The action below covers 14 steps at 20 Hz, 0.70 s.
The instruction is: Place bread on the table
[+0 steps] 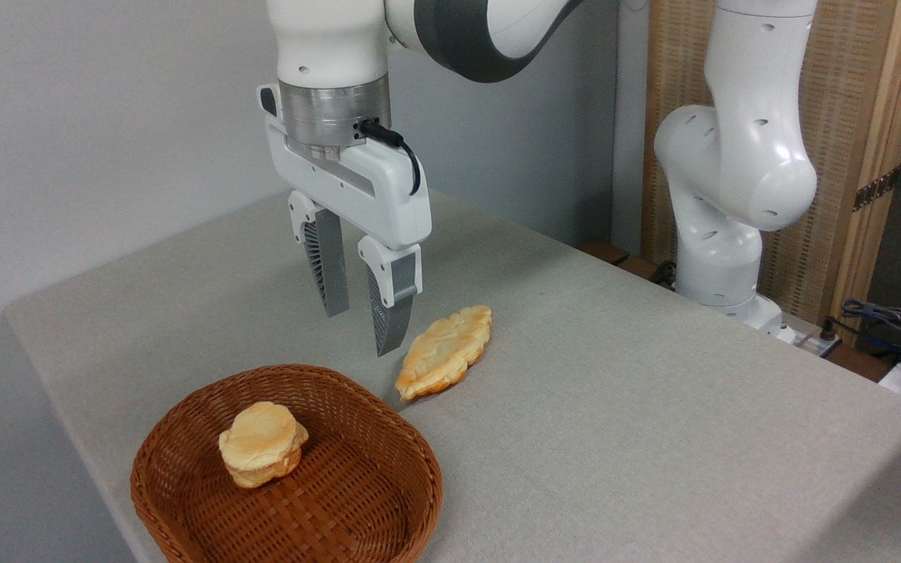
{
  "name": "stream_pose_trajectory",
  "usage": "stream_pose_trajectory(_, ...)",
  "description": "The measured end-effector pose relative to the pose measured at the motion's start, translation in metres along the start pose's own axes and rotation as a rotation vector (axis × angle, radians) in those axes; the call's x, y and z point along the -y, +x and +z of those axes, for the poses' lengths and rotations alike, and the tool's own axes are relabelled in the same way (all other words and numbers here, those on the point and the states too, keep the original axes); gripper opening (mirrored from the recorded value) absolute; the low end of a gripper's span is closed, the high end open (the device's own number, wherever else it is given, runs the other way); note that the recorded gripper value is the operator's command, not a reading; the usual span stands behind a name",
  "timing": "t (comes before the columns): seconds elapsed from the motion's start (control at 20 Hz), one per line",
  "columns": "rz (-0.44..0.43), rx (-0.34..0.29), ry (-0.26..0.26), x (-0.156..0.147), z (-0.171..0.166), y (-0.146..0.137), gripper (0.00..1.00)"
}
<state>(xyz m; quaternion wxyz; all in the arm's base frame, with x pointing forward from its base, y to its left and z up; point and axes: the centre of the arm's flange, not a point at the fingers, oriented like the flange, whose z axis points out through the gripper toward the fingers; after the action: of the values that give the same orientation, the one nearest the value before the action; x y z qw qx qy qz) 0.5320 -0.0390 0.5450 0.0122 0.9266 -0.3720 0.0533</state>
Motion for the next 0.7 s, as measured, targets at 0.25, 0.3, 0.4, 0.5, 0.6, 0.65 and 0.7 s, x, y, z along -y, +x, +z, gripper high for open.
stream_pose_trajectory(0.25, 0.000, 0.000, 0.000, 0.0000, 0.0000, 0.0000, 1.00)
stream_pose_trajectory(0.3, 0.000, 0.000, 0.000, 0.0000, 0.0000, 0.0000, 1.00)
stream_pose_trajectory(0.4, 0.000, 0.000, 0.000, 0.0000, 0.0000, 0.0000, 1.00)
stream_pose_trajectory(0.5, 0.000, -0.005, 0.004, 0.0005, -0.0007, 0.0006, 1.00)
stream_pose_trajectory(0.6, 0.000, -0.038, 0.031, 0.0032, -0.0043, 0.0042, 1.00)
stream_pose_trajectory(0.65, 0.000, -0.051, 0.043, 0.0045, -0.0053, 0.0060, 1.00)
stream_pose_trajectory(0.7, 0.001, -0.066, 0.057, 0.0064, -0.0048, 0.0088, 1.00)
